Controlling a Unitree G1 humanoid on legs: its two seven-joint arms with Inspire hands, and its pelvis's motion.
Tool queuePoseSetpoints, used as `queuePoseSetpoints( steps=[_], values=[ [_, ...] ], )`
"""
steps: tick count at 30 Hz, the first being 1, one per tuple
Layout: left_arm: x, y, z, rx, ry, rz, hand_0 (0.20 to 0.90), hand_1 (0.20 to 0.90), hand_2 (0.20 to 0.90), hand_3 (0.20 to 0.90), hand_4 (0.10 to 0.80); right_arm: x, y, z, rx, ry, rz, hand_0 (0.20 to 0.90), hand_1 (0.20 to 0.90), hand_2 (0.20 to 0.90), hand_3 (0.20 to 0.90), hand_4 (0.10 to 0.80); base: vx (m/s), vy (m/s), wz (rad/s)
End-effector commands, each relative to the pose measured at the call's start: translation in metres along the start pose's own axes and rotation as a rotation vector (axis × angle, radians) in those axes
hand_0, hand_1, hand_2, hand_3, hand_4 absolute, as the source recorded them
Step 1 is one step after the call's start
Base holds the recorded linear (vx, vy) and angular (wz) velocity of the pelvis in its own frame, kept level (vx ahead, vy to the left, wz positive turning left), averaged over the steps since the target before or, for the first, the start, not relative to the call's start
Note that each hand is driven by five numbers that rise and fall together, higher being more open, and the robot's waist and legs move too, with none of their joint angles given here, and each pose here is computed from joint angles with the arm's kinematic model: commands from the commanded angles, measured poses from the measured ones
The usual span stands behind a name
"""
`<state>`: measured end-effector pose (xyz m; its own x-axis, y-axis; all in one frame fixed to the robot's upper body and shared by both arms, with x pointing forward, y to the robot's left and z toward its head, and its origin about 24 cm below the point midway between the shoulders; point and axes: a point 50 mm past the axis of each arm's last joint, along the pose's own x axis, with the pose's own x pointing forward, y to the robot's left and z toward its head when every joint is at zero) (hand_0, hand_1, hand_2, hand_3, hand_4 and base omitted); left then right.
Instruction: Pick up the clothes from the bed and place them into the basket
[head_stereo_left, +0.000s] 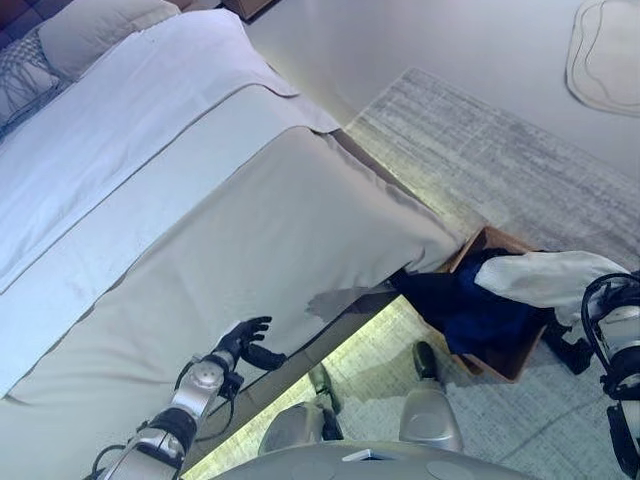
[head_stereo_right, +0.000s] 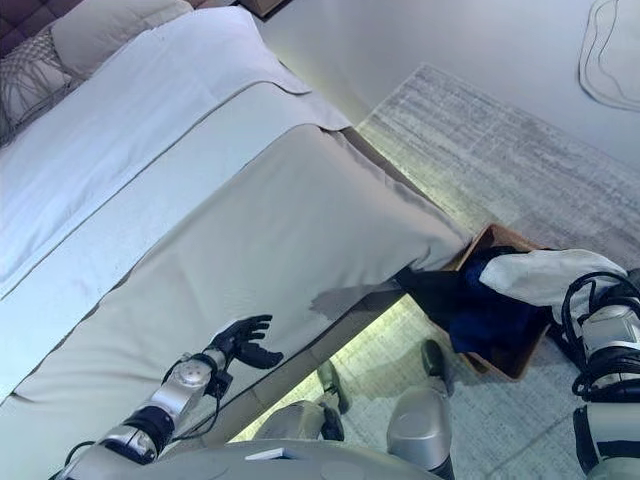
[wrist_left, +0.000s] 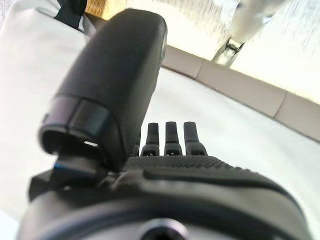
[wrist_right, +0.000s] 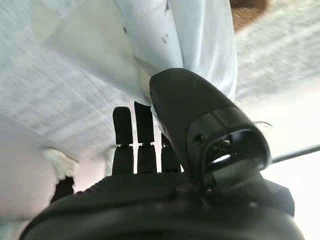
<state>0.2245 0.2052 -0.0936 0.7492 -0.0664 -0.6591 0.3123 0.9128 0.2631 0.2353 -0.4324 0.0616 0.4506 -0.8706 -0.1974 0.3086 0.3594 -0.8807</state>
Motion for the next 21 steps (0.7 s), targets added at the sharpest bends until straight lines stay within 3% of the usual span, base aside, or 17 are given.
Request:
queuePoseSetpoints(
  steps=[1, 7, 14, 21],
  values=[
    [0.000, 0.025, 0.018, 0.007, -0.088, 0.060, 0.900, 0.900, 0.900, 0.900, 0.800, 0.004, -0.043, 0.054, 0.054, -0.168, -0.155, 0.900, 0.900, 0.900, 0.900, 0.800, -0.118, -0.003, -0.01],
    [-0.001, 0.027, 0.020, -0.022, -0.105, 0.058, 0.900, 0.900, 0.900, 0.900, 0.800, -0.002, -0.031, 0.065, 0.096, -0.211, -0.137, 0.900, 0.900, 0.900, 0.900, 0.800, -0.058, -0.011, 0.00],
    [-0.005, 0.027, 0.012, -0.034, -0.084, 0.046, 0.900, 0.900, 0.900, 0.900, 0.800, -0.006, -0.005, 0.047, 0.117, -0.182, -0.071, 0.900, 0.900, 0.900, 0.900, 0.800, 0.007, -0.004, 0.02],
    [-0.006, 0.017, -0.007, -0.056, -0.011, 0.047, 0.900, 0.900, 0.900, 0.900, 0.800, -0.025, 0.050, 0.007, 0.115, -0.146, 0.080, 0.900, 0.900, 0.900, 0.900, 0.800, 0.043, 0.012, 0.10]
  ],
)
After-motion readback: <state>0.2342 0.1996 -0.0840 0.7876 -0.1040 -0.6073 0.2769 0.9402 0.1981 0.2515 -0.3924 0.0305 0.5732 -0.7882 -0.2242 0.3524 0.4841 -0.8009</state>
